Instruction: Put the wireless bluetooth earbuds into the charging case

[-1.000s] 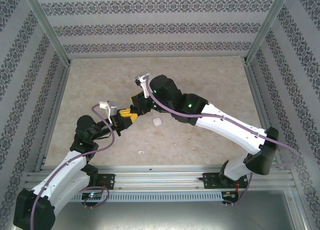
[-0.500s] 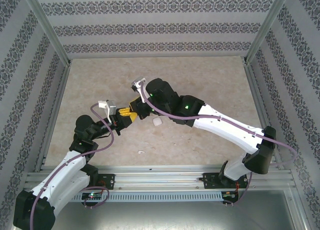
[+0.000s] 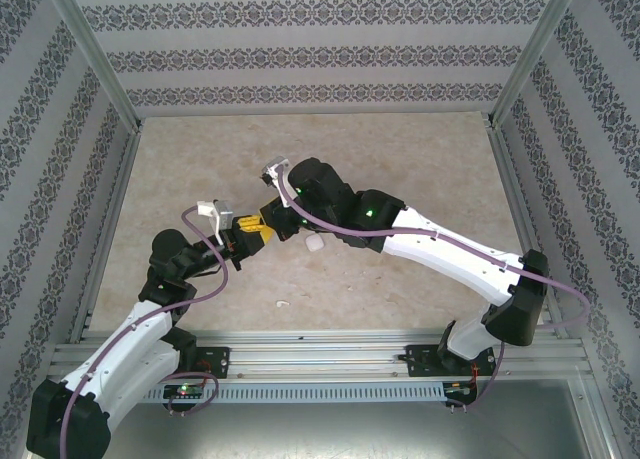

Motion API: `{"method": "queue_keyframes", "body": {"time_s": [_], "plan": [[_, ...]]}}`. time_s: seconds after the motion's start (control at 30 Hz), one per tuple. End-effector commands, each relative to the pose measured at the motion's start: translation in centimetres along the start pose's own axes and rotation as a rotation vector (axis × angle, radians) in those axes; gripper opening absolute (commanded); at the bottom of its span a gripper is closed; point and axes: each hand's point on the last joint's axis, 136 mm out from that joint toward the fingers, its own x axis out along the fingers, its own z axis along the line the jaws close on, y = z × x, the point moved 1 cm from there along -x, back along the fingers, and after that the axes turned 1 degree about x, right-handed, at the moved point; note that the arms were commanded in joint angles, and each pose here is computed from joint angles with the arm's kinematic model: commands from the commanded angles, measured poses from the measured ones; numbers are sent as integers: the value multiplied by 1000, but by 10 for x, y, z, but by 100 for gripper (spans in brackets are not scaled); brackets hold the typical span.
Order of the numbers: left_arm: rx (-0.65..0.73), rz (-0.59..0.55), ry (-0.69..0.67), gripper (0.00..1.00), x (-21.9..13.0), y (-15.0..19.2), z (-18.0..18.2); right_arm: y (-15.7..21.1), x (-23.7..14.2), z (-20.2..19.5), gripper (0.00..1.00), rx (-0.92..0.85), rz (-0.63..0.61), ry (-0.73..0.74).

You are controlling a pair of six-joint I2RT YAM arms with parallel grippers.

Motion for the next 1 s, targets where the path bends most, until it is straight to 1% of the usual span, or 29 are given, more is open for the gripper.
{"method": "queue_keyframes", "body": {"time_s": [0.0, 0.27, 0.4, 0.5, 0.57, 0.77, 0.97], "plan": [[88, -92, 24, 0, -2, -33, -12, 24, 6, -11, 10, 45, 96, 35], [92, -111, 29, 0, -2, -37, -14, 33, 7, -14, 12, 95, 123, 30], [92, -111, 34, 0, -2, -39, -15, 32, 7, -12, 21, 111, 125, 23], [90, -109, 34, 0, -2, -38, -15, 26, 3, -12, 31, 113, 108, 26], [88, -106, 33, 0, -3, -37, -16, 20, -2, -11, 37, 112, 88, 26], [89, -97, 28, 0, -5, -34, -16, -8, -23, -1, 50, 131, 13, 1], [90, -84, 15, 0, -6, -30, -14, -34, -45, 12, 56, 142, -45, -42]]}}
